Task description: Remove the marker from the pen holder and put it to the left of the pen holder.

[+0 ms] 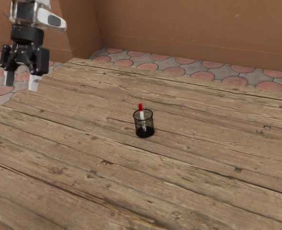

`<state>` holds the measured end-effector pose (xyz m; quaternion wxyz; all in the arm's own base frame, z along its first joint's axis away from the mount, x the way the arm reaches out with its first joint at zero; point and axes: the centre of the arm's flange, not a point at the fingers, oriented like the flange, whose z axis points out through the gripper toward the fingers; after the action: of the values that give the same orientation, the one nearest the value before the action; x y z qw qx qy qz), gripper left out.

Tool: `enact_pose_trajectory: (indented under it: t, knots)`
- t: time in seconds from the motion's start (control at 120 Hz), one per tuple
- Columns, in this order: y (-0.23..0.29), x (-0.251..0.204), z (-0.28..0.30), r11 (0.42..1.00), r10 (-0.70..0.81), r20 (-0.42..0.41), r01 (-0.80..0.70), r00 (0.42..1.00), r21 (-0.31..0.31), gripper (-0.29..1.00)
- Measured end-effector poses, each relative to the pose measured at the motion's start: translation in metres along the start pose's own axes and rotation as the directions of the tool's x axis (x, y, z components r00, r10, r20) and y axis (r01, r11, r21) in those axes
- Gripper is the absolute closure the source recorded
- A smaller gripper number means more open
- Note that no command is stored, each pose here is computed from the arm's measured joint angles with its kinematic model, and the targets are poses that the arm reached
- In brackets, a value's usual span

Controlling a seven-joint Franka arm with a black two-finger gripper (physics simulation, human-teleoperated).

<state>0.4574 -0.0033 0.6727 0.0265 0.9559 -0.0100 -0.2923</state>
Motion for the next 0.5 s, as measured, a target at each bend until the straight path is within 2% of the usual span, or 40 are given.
enact_pose_trajectory:
  t: [0.075, 0.142, 0.233, 0.367, 0.425, 0.5]
  knots:
    - [-0.003, 0.031, -0.003, 1.000, -0.020, -0.121, 0.021, 0.992, 0.010, 0.00]
    - [-0.003, 0.069, -0.002, 1.000, -0.018, -0.178, 0.020, 0.984, 0.010, 0.00]
    - [0.009, 0.174, 0.021, 1.000, 0.027, -0.263, -0.030, 0.964, -0.009, 0.00]
    - [0.018, 0.276, 0.058, 0.998, 0.030, -0.440, -0.054, 0.897, -0.042, 0.00]
    - [0.022, 0.303, 0.087, 0.997, 0.023, -0.484, -0.054, 0.874, -0.050, 0.00]
    - [0.029, 0.314, 0.131, 0.998, 0.015, -0.517, -0.046, 0.856, -0.046, 0.00]
